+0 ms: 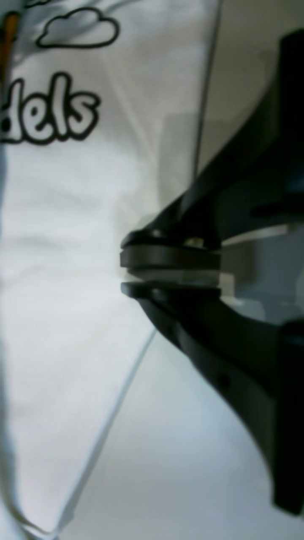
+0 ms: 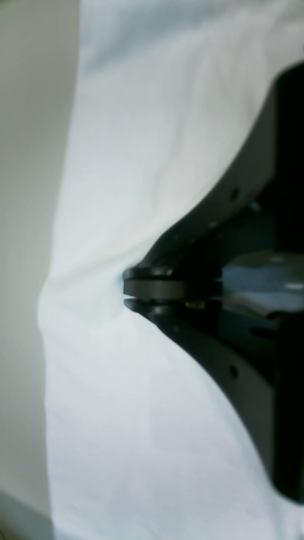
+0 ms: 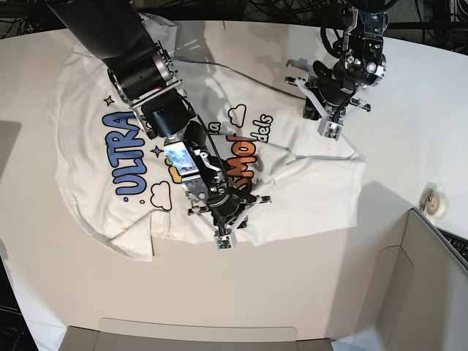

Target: Layout the t-shirt on the table in an organized manner, then fold the t-shirt properly

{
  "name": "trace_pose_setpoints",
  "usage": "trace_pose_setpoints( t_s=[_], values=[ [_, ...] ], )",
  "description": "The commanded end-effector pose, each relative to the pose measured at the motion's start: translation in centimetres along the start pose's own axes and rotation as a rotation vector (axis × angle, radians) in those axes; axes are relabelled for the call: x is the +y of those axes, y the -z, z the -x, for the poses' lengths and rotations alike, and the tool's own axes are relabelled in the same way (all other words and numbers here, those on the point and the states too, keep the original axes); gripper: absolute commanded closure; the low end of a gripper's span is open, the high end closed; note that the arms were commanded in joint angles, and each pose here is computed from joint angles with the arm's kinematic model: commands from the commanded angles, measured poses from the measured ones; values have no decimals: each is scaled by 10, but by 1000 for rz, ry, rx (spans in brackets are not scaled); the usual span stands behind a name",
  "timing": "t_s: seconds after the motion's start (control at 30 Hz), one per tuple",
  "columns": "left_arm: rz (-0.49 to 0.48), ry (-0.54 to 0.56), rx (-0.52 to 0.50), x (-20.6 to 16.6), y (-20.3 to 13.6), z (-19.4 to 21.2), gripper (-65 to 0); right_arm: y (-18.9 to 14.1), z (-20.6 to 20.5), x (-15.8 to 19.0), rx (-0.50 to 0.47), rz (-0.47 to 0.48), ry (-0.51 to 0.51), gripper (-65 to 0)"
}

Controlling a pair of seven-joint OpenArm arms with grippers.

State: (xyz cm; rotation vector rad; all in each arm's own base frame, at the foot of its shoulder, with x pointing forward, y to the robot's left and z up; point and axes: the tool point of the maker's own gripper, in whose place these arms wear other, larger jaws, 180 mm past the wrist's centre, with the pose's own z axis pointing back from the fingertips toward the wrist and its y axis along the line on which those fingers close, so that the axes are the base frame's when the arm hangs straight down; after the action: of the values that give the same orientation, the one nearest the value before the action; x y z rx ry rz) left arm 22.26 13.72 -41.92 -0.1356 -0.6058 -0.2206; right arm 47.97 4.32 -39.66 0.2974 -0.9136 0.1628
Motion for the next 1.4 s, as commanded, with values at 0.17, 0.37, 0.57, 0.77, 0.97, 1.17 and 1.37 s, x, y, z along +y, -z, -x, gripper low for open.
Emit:
trace_pose_setpoints(
  t_s=[0.17,0.37,0.57,0.77,0.97,1.17,1.37],
  values=[
    [12,46,117,-17,-35,30,-50,-5,-6,-56,15,122,-9,0],
    [10,66,121,-20,-52,34,-50,-7,-6,-65,16,136,-9,0],
    [-48,107,110,7,-60,31,-50,-7,-3,-63,17,132,-7,0],
    [-231,54,-105,77,-73,-32,-51,-7,9,-60,35,128,-5,0],
    [-298,-20,-149,130,-44,-76,-68,-12,9,-43,4,90,0,0],
    [-193,-160,-104,142,-24,-90,-259,-14,13,-36,-1,73,-2,0],
    [-74,-315,-75,152,-6,-92,-276,-15,20,-34,8,67,0,0]
  ],
)
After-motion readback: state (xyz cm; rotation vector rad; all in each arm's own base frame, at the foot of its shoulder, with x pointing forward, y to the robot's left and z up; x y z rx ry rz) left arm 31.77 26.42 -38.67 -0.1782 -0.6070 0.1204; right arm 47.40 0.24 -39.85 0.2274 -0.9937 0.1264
